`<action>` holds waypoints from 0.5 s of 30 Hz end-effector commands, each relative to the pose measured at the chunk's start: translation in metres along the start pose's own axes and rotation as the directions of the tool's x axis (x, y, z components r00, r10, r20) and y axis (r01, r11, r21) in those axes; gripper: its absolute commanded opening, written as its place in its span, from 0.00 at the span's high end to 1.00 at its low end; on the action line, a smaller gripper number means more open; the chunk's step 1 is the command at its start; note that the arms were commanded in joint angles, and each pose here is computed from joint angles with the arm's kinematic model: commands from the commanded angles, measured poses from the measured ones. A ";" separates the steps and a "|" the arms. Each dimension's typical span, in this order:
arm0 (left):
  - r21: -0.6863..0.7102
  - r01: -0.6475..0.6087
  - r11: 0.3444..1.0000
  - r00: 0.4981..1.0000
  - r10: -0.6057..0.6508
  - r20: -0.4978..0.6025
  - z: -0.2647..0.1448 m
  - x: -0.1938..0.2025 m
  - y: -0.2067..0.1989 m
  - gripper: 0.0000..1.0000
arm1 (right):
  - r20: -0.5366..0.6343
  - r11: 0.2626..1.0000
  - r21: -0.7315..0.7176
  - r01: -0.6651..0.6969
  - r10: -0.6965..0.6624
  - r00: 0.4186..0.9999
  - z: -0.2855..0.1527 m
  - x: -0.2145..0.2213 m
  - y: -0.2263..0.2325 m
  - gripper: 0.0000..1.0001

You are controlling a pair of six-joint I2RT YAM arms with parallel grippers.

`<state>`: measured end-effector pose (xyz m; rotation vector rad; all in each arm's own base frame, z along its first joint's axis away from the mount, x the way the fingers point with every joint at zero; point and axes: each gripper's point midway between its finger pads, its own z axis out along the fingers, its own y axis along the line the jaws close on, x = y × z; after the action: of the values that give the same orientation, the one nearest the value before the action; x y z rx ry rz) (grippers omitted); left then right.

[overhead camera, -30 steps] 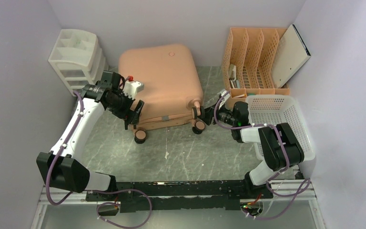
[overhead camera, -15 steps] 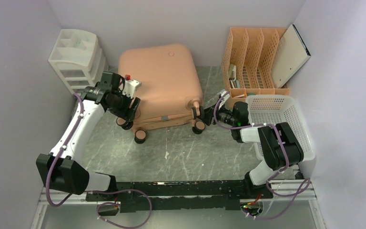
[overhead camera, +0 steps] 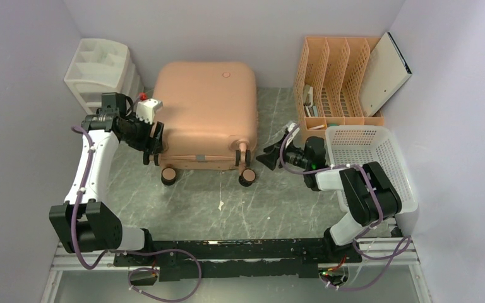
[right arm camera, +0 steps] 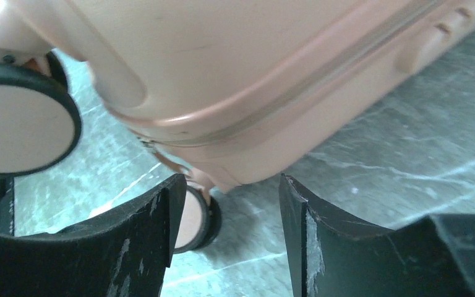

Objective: Open, take out, and arrange the luggage
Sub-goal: Unzip the luggage at the center of the board.

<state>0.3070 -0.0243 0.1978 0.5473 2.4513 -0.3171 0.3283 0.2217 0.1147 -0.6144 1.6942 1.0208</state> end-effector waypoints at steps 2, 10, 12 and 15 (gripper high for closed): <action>0.122 -0.085 0.989 0.990 0.070 0.120 -0.011 -0.025 -0.027 0.30 | 0.022 0.990 -0.097 0.107 -0.105 0.994 0.007 -0.003 0.028 0.38; 0.159 -0.070 0.985 0.988 0.046 0.150 -0.014 -0.031 -0.036 0.46 | 0.026 0.975 -0.174 0.138 -0.135 0.990 0.014 0.007 0.052 0.34; 0.167 -0.064 0.984 0.987 0.038 0.154 -0.014 -0.033 -0.037 0.52 | 0.013 0.975 -0.172 0.138 -0.137 0.990 0.020 0.011 0.054 0.33; 0.177 -0.063 0.982 0.984 0.031 0.176 -0.018 -0.040 -0.040 0.65 | 0.007 0.986 -0.129 0.108 -0.108 0.994 0.026 0.014 0.044 0.34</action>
<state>0.3049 -0.0312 0.2003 0.5213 2.4437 -0.3850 0.2891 0.2627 0.1096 -0.7873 1.6313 1.1011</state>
